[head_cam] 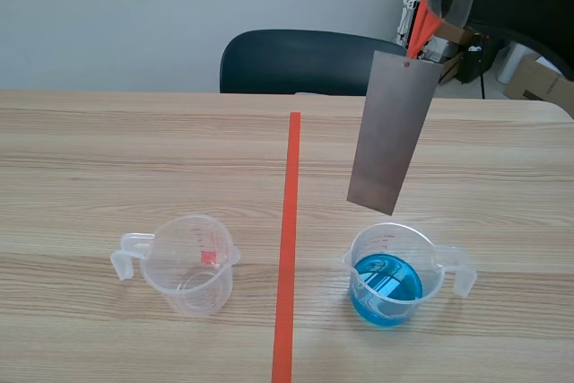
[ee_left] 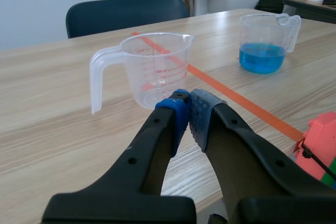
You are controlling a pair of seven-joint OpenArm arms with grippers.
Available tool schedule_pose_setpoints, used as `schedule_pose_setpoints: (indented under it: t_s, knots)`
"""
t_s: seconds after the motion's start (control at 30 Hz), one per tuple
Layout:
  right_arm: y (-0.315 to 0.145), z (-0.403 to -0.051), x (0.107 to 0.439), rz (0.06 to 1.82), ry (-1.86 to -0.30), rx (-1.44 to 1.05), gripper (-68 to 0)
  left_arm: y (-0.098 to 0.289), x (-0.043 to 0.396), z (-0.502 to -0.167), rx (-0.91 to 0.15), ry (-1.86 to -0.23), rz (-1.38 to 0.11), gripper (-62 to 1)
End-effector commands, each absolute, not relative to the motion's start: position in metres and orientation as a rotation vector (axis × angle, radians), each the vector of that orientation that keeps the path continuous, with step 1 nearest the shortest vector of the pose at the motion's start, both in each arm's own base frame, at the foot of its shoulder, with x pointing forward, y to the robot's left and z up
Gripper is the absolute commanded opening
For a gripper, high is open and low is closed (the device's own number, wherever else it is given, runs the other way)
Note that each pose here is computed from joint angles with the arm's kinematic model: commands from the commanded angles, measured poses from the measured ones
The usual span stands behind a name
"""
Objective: Do the redox reaction experiment. move the plate over the left beaker
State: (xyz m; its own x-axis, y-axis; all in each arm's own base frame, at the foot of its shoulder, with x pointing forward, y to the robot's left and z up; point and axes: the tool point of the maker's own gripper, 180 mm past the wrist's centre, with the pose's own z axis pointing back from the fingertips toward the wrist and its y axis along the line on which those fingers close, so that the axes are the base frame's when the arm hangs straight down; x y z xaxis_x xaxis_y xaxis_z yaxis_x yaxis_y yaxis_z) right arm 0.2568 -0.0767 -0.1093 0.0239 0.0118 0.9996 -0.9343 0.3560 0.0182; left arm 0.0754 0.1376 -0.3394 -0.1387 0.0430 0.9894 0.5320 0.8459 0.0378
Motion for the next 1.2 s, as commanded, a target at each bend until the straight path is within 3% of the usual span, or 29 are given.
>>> schedule_pose_setpoints:
  t_s: [0.0, 0.43, 0.67, 0.93, 1.03, 1.17]
  knots:
    - [-0.072, -0.097, 0.258, 0.946, -1.36, 0.957, -67.1, 0.131, 0.084, -0.332, -0.446, -1.744, -0.427, -58.0]
    - [-0.029, -0.114, 0.261, 0.893, -1.256, 1.056, -67.1, 0.123, 0.106, -0.351, -0.367, -1.768, -0.377, -58.0]
    - [-0.01, -0.109, 0.262, 0.903, -1.231, 1.102, -67.1, 0.136, 0.107, -0.354, -0.274, -1.774, -0.323, -58.1]
    - [0.019, -0.104, 0.268, 0.934, -1.207, 1.102, -67.1, 0.128, 0.102, -0.358, -0.299, -1.751, -0.345, -57.3]
    - [0.032, -0.102, 0.265, 0.949, -1.197, 1.129, -67.1, 0.12, 0.098, -0.36, -0.335, -1.737, -0.388, -45.7]
    - [0.047, -0.104, 0.259, 0.963, -1.167, 1.16, -67.1, 0.122, 0.099, -0.36, -0.326, -1.741, -0.375, -17.3]
